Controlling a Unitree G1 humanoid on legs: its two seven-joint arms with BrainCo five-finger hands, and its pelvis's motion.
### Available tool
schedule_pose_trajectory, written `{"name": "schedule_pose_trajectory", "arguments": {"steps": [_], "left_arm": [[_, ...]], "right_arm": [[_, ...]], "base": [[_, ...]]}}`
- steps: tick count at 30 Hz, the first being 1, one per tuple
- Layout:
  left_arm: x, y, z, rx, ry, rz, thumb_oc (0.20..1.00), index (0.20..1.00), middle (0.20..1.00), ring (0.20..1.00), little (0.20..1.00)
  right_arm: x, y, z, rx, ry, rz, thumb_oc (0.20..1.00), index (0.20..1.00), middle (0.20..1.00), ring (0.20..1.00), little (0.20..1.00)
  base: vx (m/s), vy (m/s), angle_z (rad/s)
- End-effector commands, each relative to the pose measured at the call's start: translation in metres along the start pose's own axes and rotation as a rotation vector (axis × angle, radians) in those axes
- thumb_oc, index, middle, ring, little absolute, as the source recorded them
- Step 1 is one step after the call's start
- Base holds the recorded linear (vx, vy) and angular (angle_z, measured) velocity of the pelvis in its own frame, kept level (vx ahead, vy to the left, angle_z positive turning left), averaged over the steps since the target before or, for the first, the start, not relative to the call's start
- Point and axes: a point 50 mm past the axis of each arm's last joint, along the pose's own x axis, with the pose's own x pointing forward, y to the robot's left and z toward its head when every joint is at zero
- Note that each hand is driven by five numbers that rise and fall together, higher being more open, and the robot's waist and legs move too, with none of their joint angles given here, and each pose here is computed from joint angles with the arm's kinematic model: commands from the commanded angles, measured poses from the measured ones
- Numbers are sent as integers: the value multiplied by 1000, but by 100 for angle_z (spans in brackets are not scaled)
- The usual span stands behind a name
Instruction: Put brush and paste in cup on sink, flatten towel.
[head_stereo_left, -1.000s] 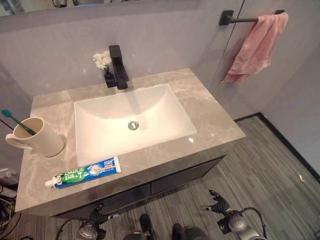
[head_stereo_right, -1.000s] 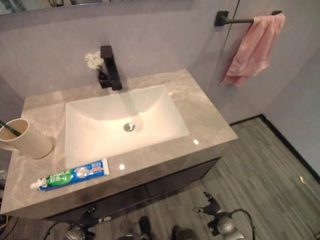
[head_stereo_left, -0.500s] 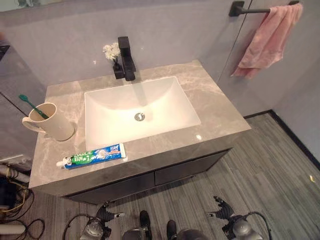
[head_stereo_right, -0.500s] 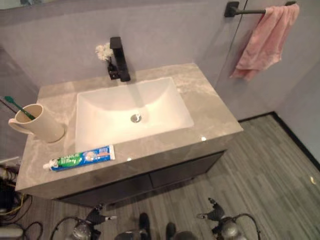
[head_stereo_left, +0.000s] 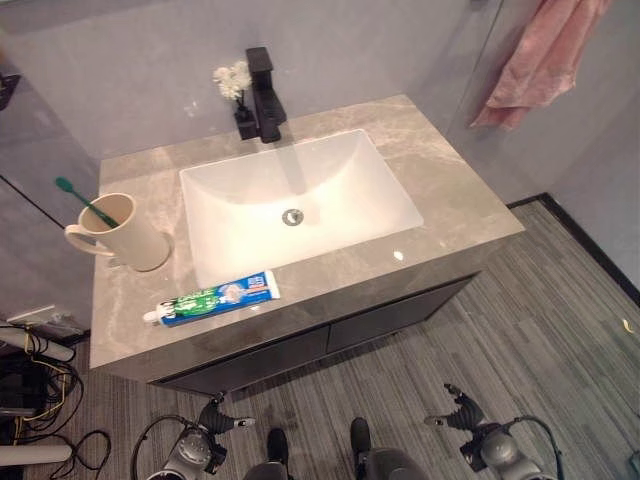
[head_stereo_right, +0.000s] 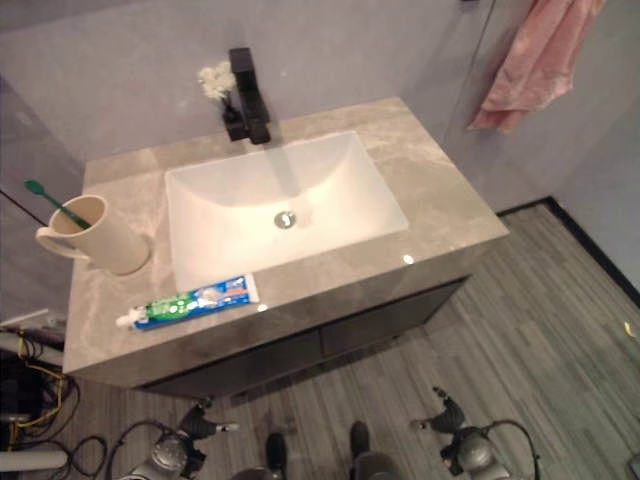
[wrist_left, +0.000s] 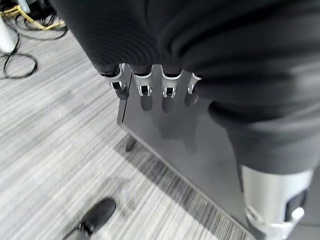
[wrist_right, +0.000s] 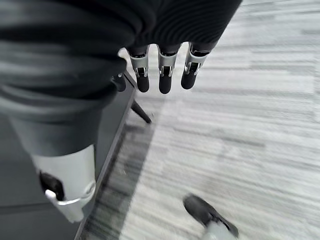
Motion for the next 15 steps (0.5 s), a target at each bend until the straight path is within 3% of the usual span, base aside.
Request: {"name": "schedule_pose_trajectory", "arguments": {"steps": [1,4,6,8,11,15], "left_arm": [[-1,20,-2,128,-44,37,1000,1000,1000,1000,1000],[-2,27,6,216,-115,50,1000,1000,1000,1000,1000],[-10,38,6,348,-195,54,1000,1000,1000,1000,1000],[-15,42,0,420,-210,23,1000,1000,1000,1000,1000],[-16,57,-2,497,-217,29,1000,1000,1000,1000,1000],[-24,70,5,534,-284,34,1000,1000,1000,1000,1000]], "right_arm": [[6,-5,21,22,-82,-25,1000,1000,1000,1000,1000],[11,-9,35,9,-115,-42,1000,1000,1000,1000,1000],[21,-18,68,-40,-187,-76,1000,1000,1000,1000,1000],[20,-21,61,-31,-167,-78,1000,1000,1000,1000,1000],[21,-25,52,-17,-128,-100,1000,1000,1000,1000,1000],[17,-37,54,-85,-179,-120,1000,1000,1000,1000,1000]], "base": [[-66,234,-19],[-187,223,-26],[-239,47,-124],[7,-40,-100],[-11,-148,88],[-117,-404,120]]}}
